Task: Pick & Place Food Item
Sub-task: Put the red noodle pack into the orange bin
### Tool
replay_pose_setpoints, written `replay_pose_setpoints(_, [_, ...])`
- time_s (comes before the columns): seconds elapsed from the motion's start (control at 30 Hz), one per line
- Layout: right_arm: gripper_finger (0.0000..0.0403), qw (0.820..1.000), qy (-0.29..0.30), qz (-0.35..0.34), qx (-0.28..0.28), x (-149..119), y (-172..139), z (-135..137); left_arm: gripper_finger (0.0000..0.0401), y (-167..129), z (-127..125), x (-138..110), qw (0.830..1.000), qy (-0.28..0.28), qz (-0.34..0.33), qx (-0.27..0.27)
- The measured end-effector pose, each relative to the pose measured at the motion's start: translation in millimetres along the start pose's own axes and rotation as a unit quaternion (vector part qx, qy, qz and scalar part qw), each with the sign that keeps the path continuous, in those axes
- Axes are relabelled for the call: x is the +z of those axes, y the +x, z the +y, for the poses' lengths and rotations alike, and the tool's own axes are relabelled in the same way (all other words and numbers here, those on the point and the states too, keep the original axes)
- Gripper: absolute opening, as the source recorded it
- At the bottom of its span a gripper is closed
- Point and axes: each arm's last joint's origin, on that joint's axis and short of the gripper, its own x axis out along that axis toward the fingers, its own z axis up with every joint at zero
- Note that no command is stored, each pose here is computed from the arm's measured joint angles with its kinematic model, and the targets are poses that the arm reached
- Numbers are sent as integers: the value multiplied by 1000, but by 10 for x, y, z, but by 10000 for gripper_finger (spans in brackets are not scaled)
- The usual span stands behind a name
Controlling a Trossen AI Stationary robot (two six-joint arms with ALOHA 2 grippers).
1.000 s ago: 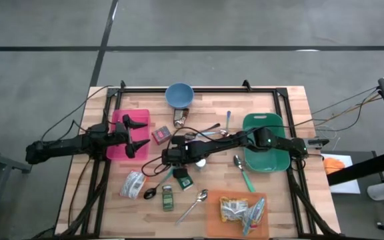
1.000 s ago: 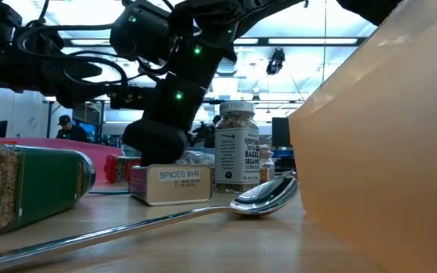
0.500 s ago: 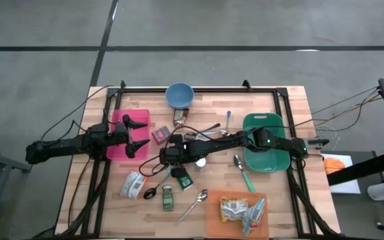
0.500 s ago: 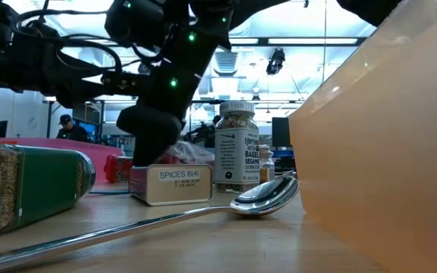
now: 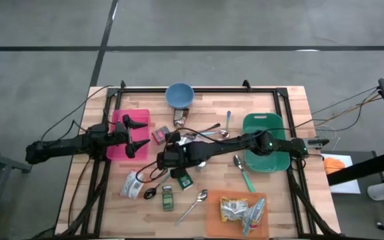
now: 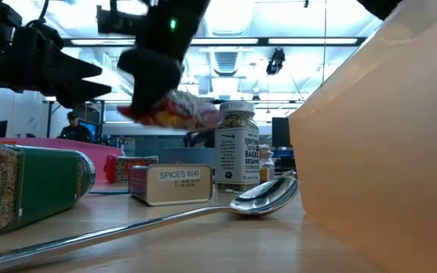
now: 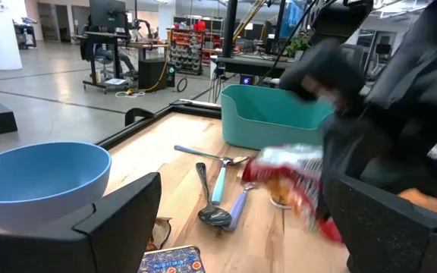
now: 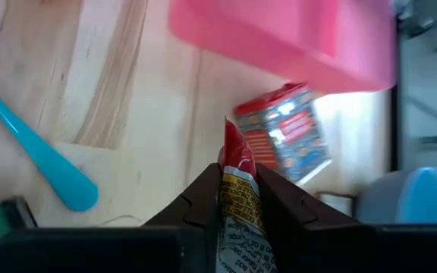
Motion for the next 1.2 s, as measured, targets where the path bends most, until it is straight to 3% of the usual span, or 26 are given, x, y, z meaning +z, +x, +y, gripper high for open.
replay_pose_setpoints(0.2, [65,999,-25,-16,-13,40,-398,-30,372,0,0,0,1000,0,0,0])
replay_pose_setpoints(0.57, [65,998,35,-60,7,-6,-1390,-134,372,8,0,-11,1000,0,7,0])
replay_pose_setpoints(0.9, [65,996,56,-55,46,-172,-2001,186,372,8,0,-11,1000,0,7,1])
replay_pose_setpoints(1.2, [65,993,97,-6,60,-355,-2225,590,372,8,0,-11,1000,0,7,1])
